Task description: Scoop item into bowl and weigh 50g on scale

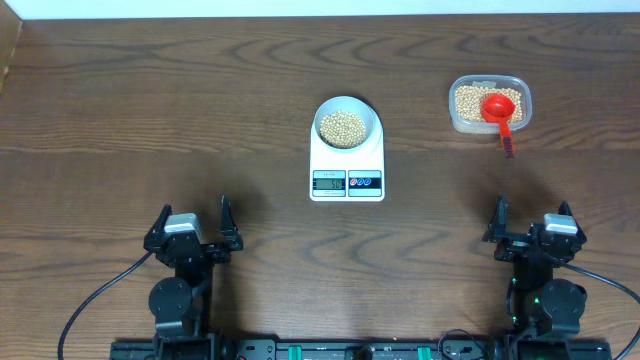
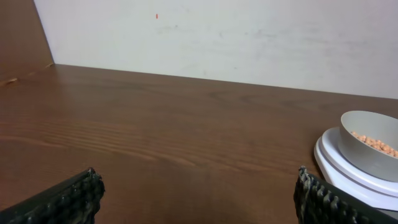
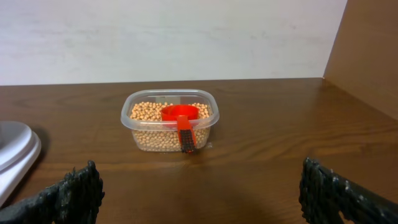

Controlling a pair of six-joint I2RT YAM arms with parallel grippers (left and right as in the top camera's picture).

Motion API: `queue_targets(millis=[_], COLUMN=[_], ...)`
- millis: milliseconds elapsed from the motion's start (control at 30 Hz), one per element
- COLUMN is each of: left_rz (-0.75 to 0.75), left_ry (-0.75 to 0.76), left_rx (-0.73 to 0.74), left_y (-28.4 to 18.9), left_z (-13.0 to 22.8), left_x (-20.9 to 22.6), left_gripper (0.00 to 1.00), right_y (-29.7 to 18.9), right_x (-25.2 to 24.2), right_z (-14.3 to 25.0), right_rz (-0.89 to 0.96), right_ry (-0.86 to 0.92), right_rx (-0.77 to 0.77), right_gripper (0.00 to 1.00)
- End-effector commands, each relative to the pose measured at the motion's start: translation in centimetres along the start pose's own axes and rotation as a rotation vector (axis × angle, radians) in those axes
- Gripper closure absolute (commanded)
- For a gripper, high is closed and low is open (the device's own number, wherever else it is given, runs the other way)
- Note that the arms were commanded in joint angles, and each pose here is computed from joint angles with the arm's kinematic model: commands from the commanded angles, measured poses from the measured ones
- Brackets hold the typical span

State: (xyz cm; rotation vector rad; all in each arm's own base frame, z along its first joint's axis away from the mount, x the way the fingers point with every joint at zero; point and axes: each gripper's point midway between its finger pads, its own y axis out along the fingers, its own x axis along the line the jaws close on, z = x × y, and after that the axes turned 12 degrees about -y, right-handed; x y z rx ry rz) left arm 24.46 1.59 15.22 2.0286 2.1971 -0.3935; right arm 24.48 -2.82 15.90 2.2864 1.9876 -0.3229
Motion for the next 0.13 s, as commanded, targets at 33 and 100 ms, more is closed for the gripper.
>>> queue_targets(millis=[33,100], left_rz=[-0.008,-0.008], left_ry=[0.017,0.017], left_rx=[0.048,0.048], left_y=[0.05,0.05], left_z=[1.50,1.50], left_x=[0.32,0.32], left_gripper=[0.00,0.00], right_y=[-0.04,-0.04], right_x=[-0.08,-0.08], right_z=[-0.04,-0.03], right_rz=[0.007,0.007], right_ry=[0.017,0.017], right_rx=[-0.003,-0.003], right_gripper=[0.01,0.01])
